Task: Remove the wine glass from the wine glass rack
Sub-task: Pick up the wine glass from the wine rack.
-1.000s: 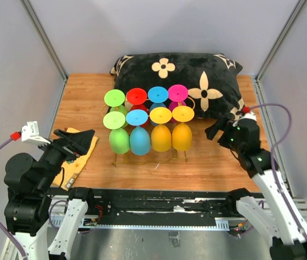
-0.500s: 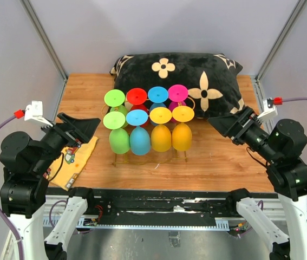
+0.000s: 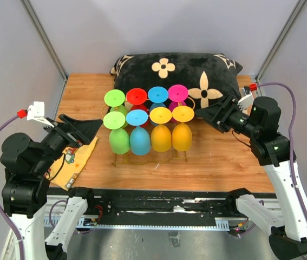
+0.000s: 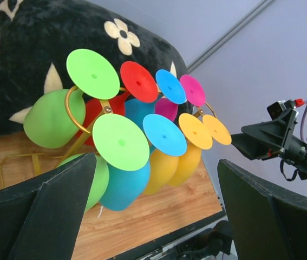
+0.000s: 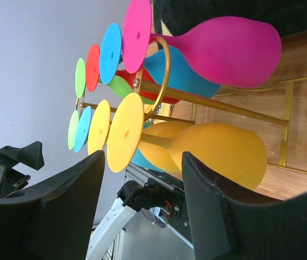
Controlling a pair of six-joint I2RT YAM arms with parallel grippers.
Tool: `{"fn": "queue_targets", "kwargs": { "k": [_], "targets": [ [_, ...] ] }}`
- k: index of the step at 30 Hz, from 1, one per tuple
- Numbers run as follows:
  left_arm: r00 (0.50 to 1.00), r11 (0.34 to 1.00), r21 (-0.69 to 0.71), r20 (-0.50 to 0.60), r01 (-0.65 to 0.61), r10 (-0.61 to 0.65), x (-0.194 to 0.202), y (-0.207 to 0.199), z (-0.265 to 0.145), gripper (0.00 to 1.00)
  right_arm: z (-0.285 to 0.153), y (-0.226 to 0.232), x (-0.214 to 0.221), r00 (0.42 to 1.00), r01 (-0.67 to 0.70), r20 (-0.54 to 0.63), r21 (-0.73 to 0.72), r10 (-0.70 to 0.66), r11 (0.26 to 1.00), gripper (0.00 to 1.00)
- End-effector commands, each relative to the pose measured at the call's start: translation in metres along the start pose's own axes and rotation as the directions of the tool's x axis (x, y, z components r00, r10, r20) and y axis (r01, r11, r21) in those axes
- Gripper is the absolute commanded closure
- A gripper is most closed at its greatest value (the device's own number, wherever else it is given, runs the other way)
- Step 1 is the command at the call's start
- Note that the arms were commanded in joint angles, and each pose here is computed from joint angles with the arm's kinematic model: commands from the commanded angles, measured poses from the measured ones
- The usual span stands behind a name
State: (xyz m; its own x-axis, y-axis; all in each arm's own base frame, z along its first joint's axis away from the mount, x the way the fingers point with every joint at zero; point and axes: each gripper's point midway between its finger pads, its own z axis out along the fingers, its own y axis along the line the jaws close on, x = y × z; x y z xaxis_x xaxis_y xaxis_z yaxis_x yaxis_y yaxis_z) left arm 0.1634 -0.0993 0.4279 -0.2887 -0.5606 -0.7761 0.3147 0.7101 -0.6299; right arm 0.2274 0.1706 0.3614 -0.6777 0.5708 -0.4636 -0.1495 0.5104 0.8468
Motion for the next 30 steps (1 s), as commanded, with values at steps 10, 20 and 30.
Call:
{"fn": "queue_targets", "kwargs": {
  "k": [10, 20, 30],
  "targets": [
    [1.0, 0.994, 0.105, -0.008, 0.012, -0.011, 0.0, -0.017, 0.006, 0.0, 0.013, 0.01, -0.001, 0.999, 0.004, -0.041, -0.077, -0.008, 0.997, 0.53],
    [0.998, 0.987, 0.163, -0.068, -0.001, 0.012, 0.007, -0.024, 0.01, 0.03, 0.027, 0.006, 0.01, 0.992, -0.016, -0.124, -0.096, 0.004, 0.995, 0.67],
    [0.985, 0.949, 0.316, -0.167, 0.01, 0.045, 0.017, -0.05, 0.009, 0.11, 0.023, 0.014, 0.012, 0.991, -0.059, -0.125, -0.132, 0.042, 0.989, 0.82]
  ]
}}
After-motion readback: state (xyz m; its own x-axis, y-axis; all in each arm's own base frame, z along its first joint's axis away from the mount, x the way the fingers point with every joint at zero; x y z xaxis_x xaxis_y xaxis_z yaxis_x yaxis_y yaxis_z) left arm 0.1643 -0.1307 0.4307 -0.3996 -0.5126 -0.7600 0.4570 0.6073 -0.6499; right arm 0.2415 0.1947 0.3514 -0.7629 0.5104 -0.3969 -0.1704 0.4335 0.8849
